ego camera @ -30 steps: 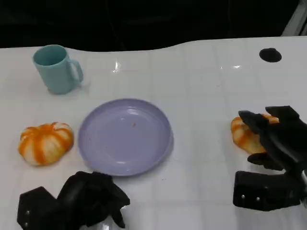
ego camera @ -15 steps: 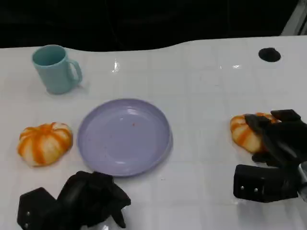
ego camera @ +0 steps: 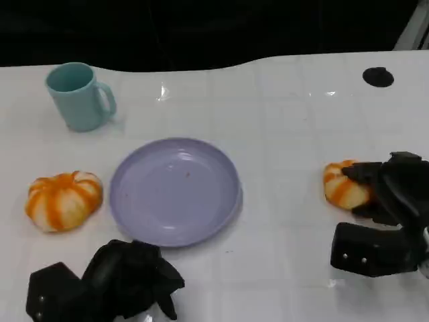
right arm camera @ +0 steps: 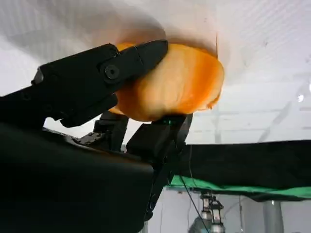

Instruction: Grasp the bread from the table and place it into the plate.

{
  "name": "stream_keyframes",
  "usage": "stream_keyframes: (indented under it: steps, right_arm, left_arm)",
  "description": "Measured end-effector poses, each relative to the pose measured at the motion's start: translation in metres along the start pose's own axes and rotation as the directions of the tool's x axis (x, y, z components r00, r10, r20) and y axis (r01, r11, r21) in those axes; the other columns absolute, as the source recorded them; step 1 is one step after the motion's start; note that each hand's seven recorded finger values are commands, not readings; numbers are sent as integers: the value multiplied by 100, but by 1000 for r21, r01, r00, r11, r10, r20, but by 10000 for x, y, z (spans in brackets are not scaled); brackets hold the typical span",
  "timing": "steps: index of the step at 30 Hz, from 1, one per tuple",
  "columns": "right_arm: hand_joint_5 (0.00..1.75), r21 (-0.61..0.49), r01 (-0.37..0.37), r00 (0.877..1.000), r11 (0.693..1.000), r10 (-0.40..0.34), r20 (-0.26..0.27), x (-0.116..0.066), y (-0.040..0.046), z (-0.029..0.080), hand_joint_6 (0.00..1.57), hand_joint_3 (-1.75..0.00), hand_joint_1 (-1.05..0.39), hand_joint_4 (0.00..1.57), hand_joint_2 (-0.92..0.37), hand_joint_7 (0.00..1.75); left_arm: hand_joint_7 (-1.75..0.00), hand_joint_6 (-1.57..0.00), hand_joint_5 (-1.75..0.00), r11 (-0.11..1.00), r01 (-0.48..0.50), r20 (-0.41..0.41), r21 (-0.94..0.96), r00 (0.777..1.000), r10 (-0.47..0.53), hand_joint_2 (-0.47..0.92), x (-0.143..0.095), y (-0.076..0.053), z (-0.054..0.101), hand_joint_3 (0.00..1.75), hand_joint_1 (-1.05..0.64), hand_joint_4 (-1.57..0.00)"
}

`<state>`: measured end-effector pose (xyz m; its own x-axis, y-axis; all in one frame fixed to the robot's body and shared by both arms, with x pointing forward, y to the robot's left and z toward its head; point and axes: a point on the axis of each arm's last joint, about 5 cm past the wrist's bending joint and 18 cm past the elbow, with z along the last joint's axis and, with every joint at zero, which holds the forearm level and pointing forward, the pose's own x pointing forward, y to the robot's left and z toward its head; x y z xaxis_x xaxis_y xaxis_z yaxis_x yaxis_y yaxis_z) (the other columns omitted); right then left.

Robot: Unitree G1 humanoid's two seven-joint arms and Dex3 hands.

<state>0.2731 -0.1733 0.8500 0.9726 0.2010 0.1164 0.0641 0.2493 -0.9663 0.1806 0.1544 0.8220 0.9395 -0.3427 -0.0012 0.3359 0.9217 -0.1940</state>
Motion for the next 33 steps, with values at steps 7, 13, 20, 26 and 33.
stream_keyframes:
  steps: [7, 13, 20, 26, 33]
  right_arm:
    - [175, 2, 55, 998, 998, -55, 29, -1, 15, 15, 66, -97, -21, 89, -40, 175]
    - [175, 35, 113, 990, 993, -116, 86, 64, -50, 106, 69, -109, -21, 92, -38, 175]
    - [175, 108, 202, 961, 973, -218, 168, 176, -215, 271, 73, -123, -19, 95, -32, 175]
    - [175, 174, 187, 937, 967, -229, 265, 192, -330, 424, 82, -138, -18, 99, -31, 162]
    - [175, 242, 101, 910, 965, -188, 369, 241, -440, 690, 78, -134, -19, 96, -33, 161]
  left_arm:
    - [-53, -156, -103, 1000, -2, 0, -3, 1000, 2, 81, 2, -5, -2, 0, -105, -146]
    - [-53, -156, -103, 1000, -3, -6, 0, 1000, 3, 81, 6, -13, -5, 0, -105, -146]
    - [-53, -157, -102, 1000, -3, -3, -2, 1000, 3, 81, 10, -22, -3, 0, -105, -146]
    - [-53, -156, -102, 1000, -2, 1, -2, 1000, 2, 81, 11, -23, 3, 0, -105, -146]
    - [-51, -156, -101, 1000, -4, 2, -3, 1000, 4, 80, -9, -32, 0, 0, -105, -146]
